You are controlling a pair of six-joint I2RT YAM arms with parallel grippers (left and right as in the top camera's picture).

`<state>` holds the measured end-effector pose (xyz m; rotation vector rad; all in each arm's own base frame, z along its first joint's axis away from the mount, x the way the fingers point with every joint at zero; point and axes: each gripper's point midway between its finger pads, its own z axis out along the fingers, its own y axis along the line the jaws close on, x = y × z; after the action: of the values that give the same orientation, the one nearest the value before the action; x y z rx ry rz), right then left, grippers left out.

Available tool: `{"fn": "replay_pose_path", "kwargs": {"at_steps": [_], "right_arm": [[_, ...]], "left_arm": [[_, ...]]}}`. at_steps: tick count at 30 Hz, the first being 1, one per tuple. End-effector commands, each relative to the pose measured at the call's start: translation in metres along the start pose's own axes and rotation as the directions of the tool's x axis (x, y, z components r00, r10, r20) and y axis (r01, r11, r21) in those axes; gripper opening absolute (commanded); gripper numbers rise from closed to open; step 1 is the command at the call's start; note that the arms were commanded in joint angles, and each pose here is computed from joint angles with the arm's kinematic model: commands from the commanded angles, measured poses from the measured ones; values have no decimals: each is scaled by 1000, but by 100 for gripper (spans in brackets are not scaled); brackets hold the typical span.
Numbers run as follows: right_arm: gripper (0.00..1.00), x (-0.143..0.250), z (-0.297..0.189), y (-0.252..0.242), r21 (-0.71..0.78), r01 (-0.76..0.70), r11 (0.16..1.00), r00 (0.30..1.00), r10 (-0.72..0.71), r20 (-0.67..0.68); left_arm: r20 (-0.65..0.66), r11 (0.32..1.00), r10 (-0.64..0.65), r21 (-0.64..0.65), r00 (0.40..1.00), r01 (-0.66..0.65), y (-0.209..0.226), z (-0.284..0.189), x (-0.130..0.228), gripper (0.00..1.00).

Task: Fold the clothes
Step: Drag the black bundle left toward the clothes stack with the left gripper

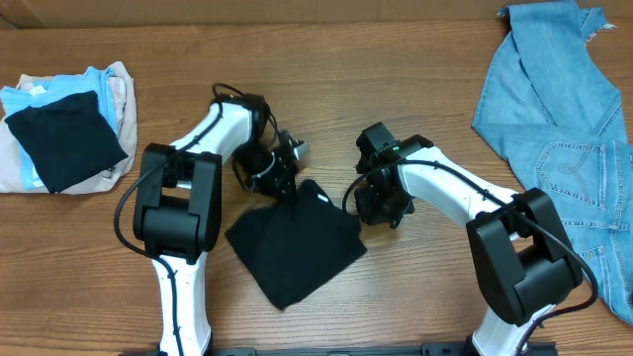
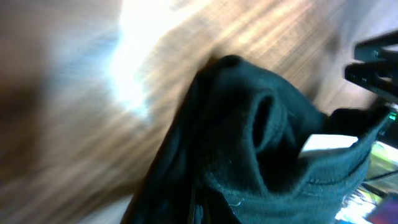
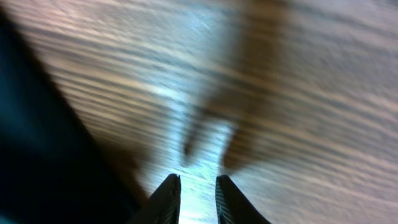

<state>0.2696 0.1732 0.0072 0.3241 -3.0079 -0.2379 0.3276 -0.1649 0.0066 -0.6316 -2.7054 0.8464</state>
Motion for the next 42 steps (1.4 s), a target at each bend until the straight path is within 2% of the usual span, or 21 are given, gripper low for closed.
{"fn": "replay_pose_path", "kwargs": {"at_steps": [1, 5, 11, 17, 20, 23, 27, 42], "right_arm": [[23, -16, -23, -17, 57, -47, 997, 997, 44, 63], [23, -31, -56, -35, 100, -100, 990, 989, 88, 121], [23, -44, -89, -51, 99, -153, 983, 972, 131, 197], [23, -44, -99, -64, 90, -192, 977, 961, 169, 219], [23, -43, -99, -69, 90, -205, 975, 960, 182, 215], [23, -42, -99, -69, 91, -207, 974, 960, 184, 212], [23, -41, -99, -69, 91, -207, 974, 960, 185, 209], [23, -38, -98, -70, 95, -208, 973, 963, 187, 195]], "left_arm": [[96, 989, -9, -149, 995, 23, 27, -47, -24, 4], [254, 960, -12, -267, 967, 82, 33, -122, -43, 4], [448, 884, -51, -396, 893, 249, 40, -219, -34, 4], [565, 821, -27, -459, 825, 341, 40, -280, -10, 4], [601, 768, -21, -502, 799, 397, 46, -302, 3, 4], [630, 728, -10, -528, 777, 437, 49, -321, 14, 5], [668, 713, -3, -520, 744, 470, 49, -337, 22, 6], [657, 767, 0, -483, 754, 422, 53, -324, 6, 7]]}}
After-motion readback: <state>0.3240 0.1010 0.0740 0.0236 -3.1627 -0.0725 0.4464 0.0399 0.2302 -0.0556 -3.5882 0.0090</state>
